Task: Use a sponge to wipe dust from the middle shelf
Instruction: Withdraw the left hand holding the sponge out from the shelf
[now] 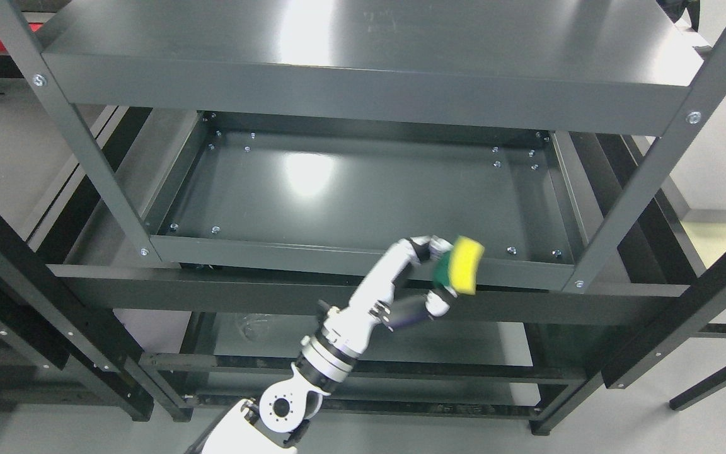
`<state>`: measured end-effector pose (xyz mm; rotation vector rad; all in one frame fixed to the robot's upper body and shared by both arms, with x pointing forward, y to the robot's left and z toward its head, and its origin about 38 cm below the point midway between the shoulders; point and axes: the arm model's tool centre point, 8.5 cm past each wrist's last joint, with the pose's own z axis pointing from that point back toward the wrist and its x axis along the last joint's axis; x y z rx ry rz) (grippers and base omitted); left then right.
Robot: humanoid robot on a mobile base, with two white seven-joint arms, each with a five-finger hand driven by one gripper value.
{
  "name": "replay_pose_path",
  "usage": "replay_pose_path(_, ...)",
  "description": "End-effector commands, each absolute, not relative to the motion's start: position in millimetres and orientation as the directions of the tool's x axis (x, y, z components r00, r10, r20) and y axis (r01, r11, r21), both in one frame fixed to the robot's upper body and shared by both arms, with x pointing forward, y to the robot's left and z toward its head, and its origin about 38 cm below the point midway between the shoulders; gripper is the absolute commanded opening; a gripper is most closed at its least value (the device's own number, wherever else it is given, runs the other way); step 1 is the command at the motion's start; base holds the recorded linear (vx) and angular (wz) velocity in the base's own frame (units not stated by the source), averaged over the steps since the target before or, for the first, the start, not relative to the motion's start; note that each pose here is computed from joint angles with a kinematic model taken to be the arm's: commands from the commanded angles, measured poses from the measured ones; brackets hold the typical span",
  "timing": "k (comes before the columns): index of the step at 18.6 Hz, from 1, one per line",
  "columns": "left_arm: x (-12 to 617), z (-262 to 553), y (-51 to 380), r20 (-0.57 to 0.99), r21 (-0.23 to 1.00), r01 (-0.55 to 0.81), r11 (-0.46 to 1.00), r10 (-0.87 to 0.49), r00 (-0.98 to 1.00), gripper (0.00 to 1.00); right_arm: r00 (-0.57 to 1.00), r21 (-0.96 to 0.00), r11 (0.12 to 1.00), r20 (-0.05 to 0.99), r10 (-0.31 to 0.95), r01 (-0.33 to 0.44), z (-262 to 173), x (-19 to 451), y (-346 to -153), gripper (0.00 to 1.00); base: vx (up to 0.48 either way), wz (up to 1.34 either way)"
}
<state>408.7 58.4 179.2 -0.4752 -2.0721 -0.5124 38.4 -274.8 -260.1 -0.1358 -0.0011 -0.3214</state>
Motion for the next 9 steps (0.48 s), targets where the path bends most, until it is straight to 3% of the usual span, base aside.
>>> replay_pose_path(1, 439.7, 213.7, 204.7, 0.881, 0.027, 0.098, 0.995, 0.023, -0.473, 0.01, 0.948, -0.147, 0.937, 0.045, -0.314, 0.317, -258.8, 44.4, -287.3, 1.0, 0.0, 0.0)
replay_pose_path(5, 437.4, 229.9, 249.9, 0.887, -0.004, -0.02, 1.0, -0.006, -0.461, 0.0, 0.948, -0.147, 0.937, 0.045, -0.314, 0.317, -258.8, 44.4, -287.3, 1.0, 0.0, 0.0)
replay_pose_path(9, 427.9, 219.8, 252.3, 0.895, 0.002, -0.017, 1.0, -0.009, -0.446, 0.0, 0.948, -0.147, 0.937, 0.044, -0.314, 0.317, -258.9, 43.4, -287.3, 1.0, 0.0, 0.0)
